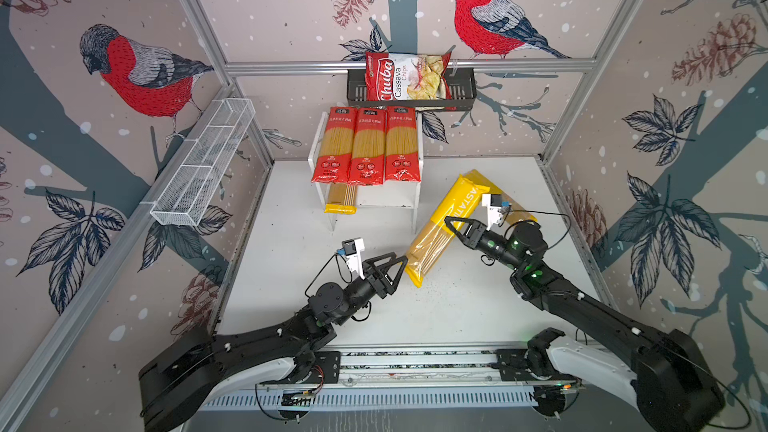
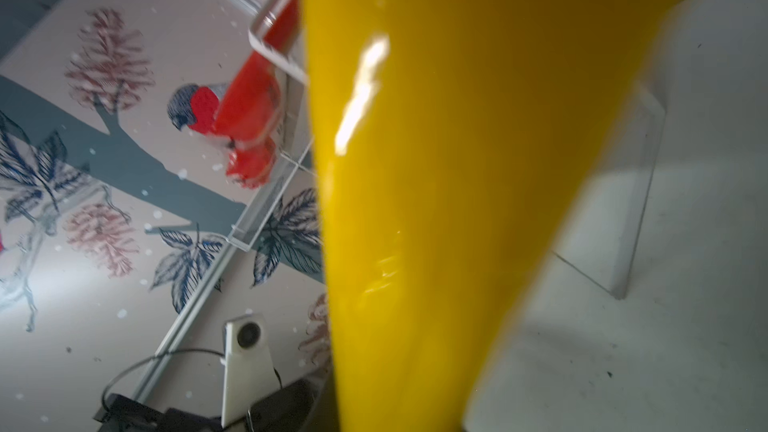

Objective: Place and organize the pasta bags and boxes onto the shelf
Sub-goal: 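Lift the yellow pack with both grippers and carry it toward the shelf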

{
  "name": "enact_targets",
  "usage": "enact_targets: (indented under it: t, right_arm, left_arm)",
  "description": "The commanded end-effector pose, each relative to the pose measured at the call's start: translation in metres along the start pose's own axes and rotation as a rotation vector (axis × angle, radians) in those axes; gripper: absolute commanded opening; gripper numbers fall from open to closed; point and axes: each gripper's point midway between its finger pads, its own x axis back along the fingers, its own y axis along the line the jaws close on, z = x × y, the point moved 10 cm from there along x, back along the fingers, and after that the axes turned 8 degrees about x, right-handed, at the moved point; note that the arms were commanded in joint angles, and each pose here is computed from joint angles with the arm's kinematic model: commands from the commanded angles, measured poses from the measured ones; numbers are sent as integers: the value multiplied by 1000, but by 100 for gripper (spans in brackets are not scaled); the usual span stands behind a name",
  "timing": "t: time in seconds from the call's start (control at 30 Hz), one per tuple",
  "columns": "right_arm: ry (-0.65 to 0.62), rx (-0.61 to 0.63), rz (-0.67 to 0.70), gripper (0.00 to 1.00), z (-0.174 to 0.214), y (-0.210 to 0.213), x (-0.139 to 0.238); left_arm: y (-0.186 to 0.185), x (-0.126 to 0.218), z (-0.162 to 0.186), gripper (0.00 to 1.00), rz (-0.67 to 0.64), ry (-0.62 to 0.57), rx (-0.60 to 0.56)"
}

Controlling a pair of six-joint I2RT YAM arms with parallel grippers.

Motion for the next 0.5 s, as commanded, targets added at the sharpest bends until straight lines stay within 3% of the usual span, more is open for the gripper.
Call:
enact_targets:
  t: [0.0, 0.2, 0.47]
  right_arm:
    - [55, 119, -39, 8, 5, 12, -12]
    - [128, 108, -88, 5, 20, 20, -42]
    - [197, 41, -168, 4, 34, 26, -90]
  left_arm:
    - [19, 10, -8, 81, -171, -33, -46]
    - [24, 26, -24, 82, -220, -95, -73]
    - [31, 28, -23, 83, -245, -73, -62]
